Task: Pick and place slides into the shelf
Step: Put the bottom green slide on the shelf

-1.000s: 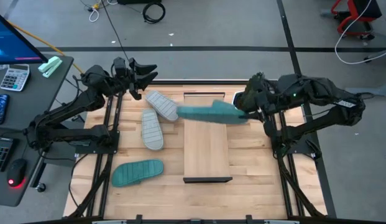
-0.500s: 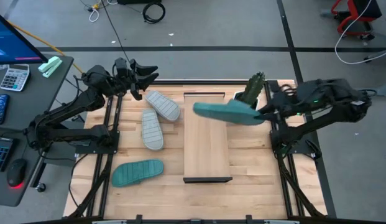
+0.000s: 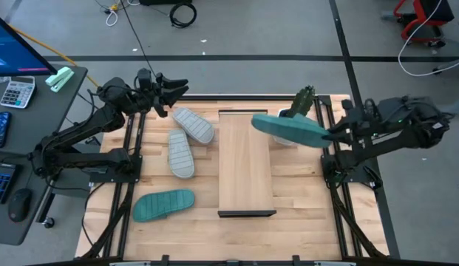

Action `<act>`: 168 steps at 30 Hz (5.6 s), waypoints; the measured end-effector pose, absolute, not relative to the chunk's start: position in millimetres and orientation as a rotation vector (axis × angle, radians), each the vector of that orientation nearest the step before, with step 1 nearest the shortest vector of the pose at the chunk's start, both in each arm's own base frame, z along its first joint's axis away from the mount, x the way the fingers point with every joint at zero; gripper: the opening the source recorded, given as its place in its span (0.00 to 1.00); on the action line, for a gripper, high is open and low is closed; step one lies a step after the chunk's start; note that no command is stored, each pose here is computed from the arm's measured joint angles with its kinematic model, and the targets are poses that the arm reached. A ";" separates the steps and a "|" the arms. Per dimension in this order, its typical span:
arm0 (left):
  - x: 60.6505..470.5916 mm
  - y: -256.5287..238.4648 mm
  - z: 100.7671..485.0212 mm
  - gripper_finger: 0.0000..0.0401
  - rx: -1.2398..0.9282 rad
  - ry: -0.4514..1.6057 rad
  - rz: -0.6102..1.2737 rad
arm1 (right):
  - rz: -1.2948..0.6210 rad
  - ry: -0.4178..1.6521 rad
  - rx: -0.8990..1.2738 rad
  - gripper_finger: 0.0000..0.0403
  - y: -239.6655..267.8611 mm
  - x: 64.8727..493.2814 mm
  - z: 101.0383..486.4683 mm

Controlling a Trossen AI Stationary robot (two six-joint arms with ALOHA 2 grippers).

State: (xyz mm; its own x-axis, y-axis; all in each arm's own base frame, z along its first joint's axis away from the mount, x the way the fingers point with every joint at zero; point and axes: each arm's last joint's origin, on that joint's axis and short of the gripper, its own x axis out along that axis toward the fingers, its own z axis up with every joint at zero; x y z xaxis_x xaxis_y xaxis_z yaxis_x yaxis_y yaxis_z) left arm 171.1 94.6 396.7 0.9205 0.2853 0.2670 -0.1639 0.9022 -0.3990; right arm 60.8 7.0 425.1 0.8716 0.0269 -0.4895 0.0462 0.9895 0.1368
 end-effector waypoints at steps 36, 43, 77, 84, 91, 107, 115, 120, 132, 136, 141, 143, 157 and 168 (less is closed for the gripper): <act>170.7 96.1 396.1 0.43 -0.407 -0.340 0.282 | 0.130 0.556 -0.640 0.12 89.9 154.6 363.7; 170.9 96.2 395.6 0.44 -0.409 -0.334 0.284 | -0.064 0.613 -0.743 0.12 111.7 158.5 346.6; 171.3 96.4 394.1 0.44 -0.415 -0.320 0.288 | -0.073 0.682 -0.702 0.12 170.5 157.1 302.9; 171.3 96.4 394.1 0.43 -0.416 -0.320 0.288 | -0.056 0.684 -0.806 0.12 169.3 158.2 303.0; 171.3 96.4 394.1 0.44 -0.416 -0.320 0.287 | -0.062 0.708 -0.876 0.12 163.6 164.8 302.3; 171.7 96.7 392.2 0.44 -0.422 -0.302 0.293 | -0.023 0.682 -0.827 0.11 170.0 170.0 302.8; 171.7 96.7 392.0 0.44 -0.423 -0.300 0.293 | 0.017 0.716 -0.813 0.11 176.5 174.0 295.1; 171.7 96.7 392.0 0.44 -0.423 -0.299 0.294 | 0.036 0.743 -0.780 0.11 180.2 176.0 289.9; 171.8 96.7 391.9 0.44 -0.413 -0.297 0.295 | 0.069 0.740 -0.784 0.12 187.5 170.3 287.8; 171.8 96.7 391.9 0.44 -0.413 -0.297 0.295 | 0.076 0.739 -0.778 0.12 188.9 168.6 287.7; 171.8 96.7 391.9 0.43 -0.413 -0.297 0.295 | 0.095 0.752 -0.760 0.12 189.7 167.3 287.1; 171.8 96.7 391.9 0.43 -0.414 -0.297 0.295 | 0.088 0.773 -0.732 0.12 188.4 166.1 286.0; 171.7 96.7 391.9 0.43 -0.417 -0.298 0.294 | 0.109 0.873 -0.639 0.28 185.1 161.7 282.1; 171.7 96.7 392.0 0.44 -0.416 -0.298 0.295 | 0.124 0.887 -0.621 0.37 185.5 161.4 281.7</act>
State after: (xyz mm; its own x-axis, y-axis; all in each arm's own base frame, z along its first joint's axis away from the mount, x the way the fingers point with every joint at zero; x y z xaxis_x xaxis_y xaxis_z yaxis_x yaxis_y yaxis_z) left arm 171.7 96.7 392.0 0.9147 0.3380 0.2216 -0.2177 0.8739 -0.4346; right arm 161.4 185.5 281.7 0.6372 -0.1485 -0.7562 -0.3495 0.8189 -0.4553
